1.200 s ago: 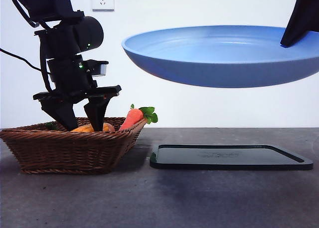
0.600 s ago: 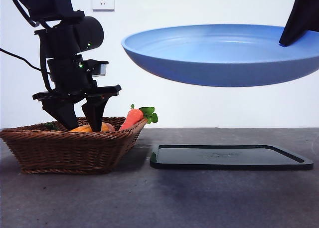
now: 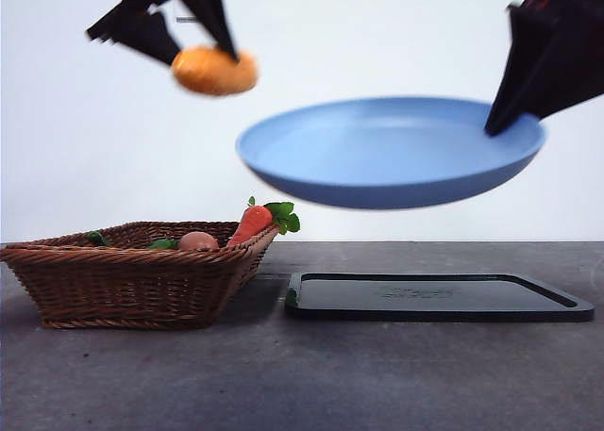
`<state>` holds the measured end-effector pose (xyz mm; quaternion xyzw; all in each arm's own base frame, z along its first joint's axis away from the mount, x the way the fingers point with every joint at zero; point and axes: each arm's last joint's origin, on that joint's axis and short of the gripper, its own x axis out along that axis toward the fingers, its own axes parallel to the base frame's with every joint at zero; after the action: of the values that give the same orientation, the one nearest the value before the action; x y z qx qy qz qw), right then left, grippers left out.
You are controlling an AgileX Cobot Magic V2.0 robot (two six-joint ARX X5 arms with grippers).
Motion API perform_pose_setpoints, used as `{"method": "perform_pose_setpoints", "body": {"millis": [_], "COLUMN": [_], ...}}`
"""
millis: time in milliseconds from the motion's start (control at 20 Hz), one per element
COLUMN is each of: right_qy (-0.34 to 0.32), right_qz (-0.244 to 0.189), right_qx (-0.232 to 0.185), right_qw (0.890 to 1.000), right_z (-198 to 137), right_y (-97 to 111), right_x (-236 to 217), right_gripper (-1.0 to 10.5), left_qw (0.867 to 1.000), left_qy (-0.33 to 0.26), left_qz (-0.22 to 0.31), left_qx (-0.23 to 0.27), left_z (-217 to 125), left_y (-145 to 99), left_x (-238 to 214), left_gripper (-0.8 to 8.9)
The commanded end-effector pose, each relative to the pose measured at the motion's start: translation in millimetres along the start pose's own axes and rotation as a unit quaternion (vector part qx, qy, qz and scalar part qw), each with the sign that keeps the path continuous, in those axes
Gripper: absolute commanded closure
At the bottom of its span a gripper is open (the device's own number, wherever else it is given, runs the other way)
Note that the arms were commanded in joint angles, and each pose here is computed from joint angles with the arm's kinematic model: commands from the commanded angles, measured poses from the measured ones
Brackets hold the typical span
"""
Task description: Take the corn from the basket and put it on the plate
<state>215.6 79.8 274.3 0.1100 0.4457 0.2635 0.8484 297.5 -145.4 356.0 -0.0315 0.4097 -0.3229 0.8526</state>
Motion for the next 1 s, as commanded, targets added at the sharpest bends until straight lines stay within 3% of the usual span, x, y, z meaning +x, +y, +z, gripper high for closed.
{"method": "perform_pose_setpoints", "body": {"millis": [50,250,350,600,900,1000], "right_qy": [0.0,0.022,0.022,0.015,0.018,0.018], "right_qz": [0.003,0.001,0.022,0.035,0.05,0.05], "right_qx": [0.034,0.059,0.07,0.089,0.096,0.096], "right_qw": [0.999,0.998,0.997,0.995,0.994,0.994], "right_z": [11,13,15,18,18,18], "right_y": [-3,-11,-12,-17,-21,-21], "right_x": [16,36,40,37,35,35], "right_gripper": [9.4,9.4,9.4,9.4,9.4,9.4], "left_qw": [0.998,0.992,0.987,0.975,0.968,0.968], "left_qy": [0.023,0.063,0.085,0.145,0.165,0.163], "left_qz": [-0.064,-0.095,-0.101,-0.104,-0.057,-0.044], "left_qx": [0.008,0.06,0.093,0.133,0.179,0.186], "left_z": [-1,-12,-18,-35,-45,-46], "left_y": [-16,-44,-55,-67,-76,-78], "left_x": [6,29,48,96,117,117], "left_gripper": [6.49,6.49,6.49,6.49,6.37,5.77]}}
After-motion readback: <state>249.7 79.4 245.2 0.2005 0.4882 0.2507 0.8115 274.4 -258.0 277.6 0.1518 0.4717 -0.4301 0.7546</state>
